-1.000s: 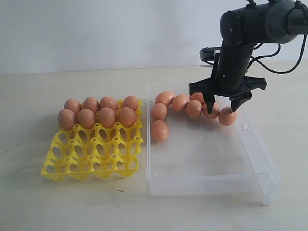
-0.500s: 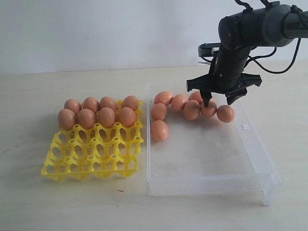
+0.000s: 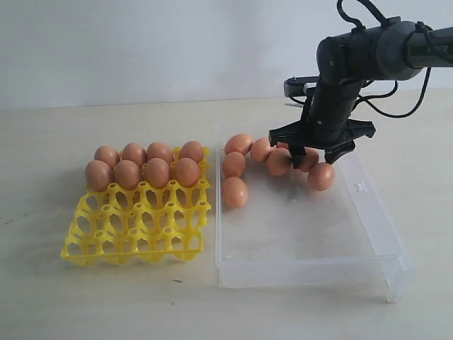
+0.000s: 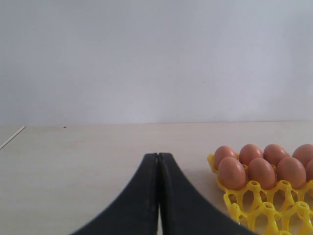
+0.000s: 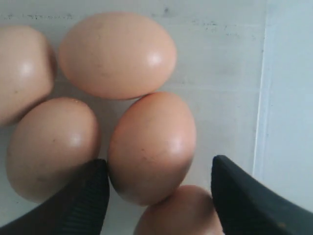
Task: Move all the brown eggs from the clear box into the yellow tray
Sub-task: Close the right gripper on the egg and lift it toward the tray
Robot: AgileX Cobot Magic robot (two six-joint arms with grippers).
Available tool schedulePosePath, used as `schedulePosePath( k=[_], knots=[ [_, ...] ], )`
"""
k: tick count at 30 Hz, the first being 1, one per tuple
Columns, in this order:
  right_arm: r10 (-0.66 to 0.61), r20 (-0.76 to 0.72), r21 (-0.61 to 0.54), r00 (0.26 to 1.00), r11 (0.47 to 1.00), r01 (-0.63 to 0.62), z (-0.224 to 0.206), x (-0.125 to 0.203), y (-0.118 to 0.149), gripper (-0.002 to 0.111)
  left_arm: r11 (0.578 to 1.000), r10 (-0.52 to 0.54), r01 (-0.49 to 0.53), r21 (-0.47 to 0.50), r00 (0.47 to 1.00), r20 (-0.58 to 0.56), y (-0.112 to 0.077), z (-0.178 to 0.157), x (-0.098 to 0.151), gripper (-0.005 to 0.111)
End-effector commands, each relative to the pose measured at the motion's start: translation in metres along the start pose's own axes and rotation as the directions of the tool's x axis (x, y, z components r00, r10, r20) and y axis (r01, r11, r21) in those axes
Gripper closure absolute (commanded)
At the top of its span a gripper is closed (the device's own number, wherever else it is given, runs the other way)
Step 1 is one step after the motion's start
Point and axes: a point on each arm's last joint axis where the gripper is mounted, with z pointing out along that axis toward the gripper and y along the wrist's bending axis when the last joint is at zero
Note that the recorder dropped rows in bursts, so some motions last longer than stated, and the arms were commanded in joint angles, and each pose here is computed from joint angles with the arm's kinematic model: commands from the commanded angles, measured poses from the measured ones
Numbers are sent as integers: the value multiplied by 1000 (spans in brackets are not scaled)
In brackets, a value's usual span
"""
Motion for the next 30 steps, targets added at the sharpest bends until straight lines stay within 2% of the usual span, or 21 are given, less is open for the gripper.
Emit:
schedulePosePath(
  k=[1, 10, 13, 15, 18, 22, 24, 28, 30],
  knots=[
    [-10, 12, 0, 1000, 1000, 10, 3, -2, -1, 49, 1000, -11, 11, 3, 1000, 5, 0, 0, 1, 107],
    [-20, 80, -17, 997, 1000, 22, 9, -8, 1, 49, 1000, -11, 11, 3, 1000, 5, 0, 0, 1, 107],
    [-21, 96, -20, 995, 1000, 23, 9, -9, 1, 56, 1000, -11, 11, 3, 1000, 5, 0, 0, 1, 107],
    [-32, 100, -9, 994, 999, 33, 9, -10, 1, 70, 1000, -11, 11, 3, 1000, 5, 0, 0, 1, 107],
    [-43, 98, -4, 994, 999, 43, 4, -9, 0, 106, 1000, -11, 11, 3, 1000, 5, 0, 0, 1, 107],
    [-70, 183, -12, 981, 997, 73, -32, -16, -1, 108, 1000, -11, 11, 3, 1000, 5, 0, 0, 1, 107],
    [-124, 241, -12, 963, 991, 130, -60, -19, -2, 108, 1000, -11, 11, 3, 1000, 5, 0, 0, 1, 107],
    [-139, 327, -168, 935, 965, 202, -113, -16, 10, 108, 1000, -11, 11, 3, 1000, 5, 0, 0, 1, 107],
    [-153, 335, -289, 930, 922, 256, -125, -10, 27, 108, 1000, -11, 11, 3, 1000, 5, 0, 0, 1, 107]
  ],
)
